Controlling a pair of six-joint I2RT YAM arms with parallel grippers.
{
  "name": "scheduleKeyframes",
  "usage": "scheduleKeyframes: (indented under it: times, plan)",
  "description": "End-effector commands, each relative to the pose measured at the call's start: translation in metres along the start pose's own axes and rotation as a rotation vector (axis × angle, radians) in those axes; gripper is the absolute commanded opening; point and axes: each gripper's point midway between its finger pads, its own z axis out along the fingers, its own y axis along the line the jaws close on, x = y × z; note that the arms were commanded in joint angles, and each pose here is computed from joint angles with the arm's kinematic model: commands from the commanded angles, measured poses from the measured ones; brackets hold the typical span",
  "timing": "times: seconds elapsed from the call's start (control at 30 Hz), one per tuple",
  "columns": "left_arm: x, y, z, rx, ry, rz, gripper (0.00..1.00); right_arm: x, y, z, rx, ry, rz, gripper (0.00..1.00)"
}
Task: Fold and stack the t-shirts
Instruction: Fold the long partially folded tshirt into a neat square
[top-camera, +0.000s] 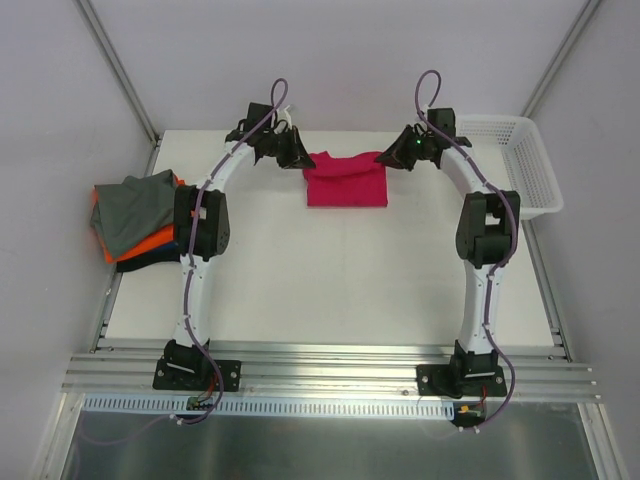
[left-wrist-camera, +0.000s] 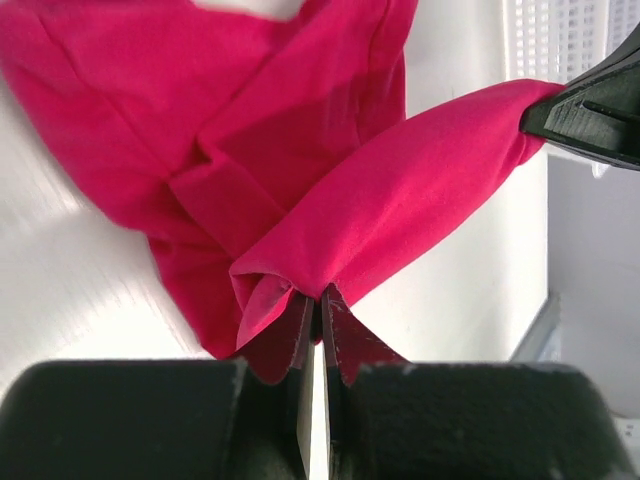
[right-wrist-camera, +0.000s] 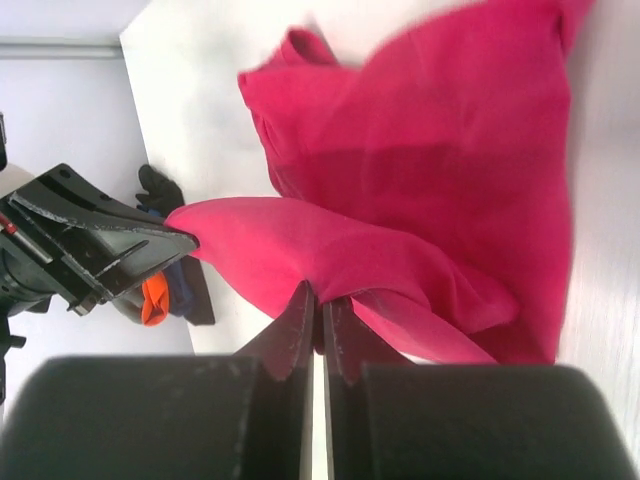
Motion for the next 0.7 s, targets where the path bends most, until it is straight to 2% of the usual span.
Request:
scheduleKeyframes:
  times: [0.0, 0.13, 0.33, 0.47, 0.5, 0.57, 0.6, 0.63, 0.67]
  plan:
    - [-0.036, 0.008, 0.001, -0.042, -0.110, 0.117, 0.00, -0.041, 0.016, 0.004, -0.029, -0.114, -0.085, 0.00]
    - [-0.054, 0.019, 0.008, -0.079, -0.165, 0.175, 0.00, -0.056, 0.009, 0.020, -0.024, -0.142, -0.106, 0.00]
    - [-0.078, 0.065, 0.034, -0.160, -0.249, 0.214, 0.00, -0.084, -0.018, 0.047, -0.025, -0.206, -0.096, 0.00]
    - [-0.094, 0.075, 0.041, -0.187, -0.310, 0.240, 0.00, -0.094, -0.028, 0.060, -0.029, -0.235, -0.098, 0.00]
    - [-0.096, 0.076, 0.041, -0.195, -0.319, 0.240, 0.01, -0.095, -0.028, 0.061, -0.029, -0.240, -0.098, 0.11]
    - [-0.102, 0.077, 0.038, -0.228, -0.344, 0.251, 0.43, -0.096, -0.032, 0.062, -0.012, -0.248, -0.092, 0.34]
    - [-0.103, 0.077, 0.037, -0.242, -0.349, 0.252, 0.59, -0.099, -0.032, 0.060, -0.001, -0.259, -0.094, 0.47]
    - [-0.103, 0.077, 0.036, -0.259, -0.352, 0.250, 0.74, -0.098, -0.032, 0.058, 0.004, -0.256, -0.094, 0.53]
    - [-0.109, 0.070, 0.029, -0.267, -0.365, 0.273, 0.93, -0.098, -0.028, 0.055, 0.001, -0.257, -0.094, 0.57]
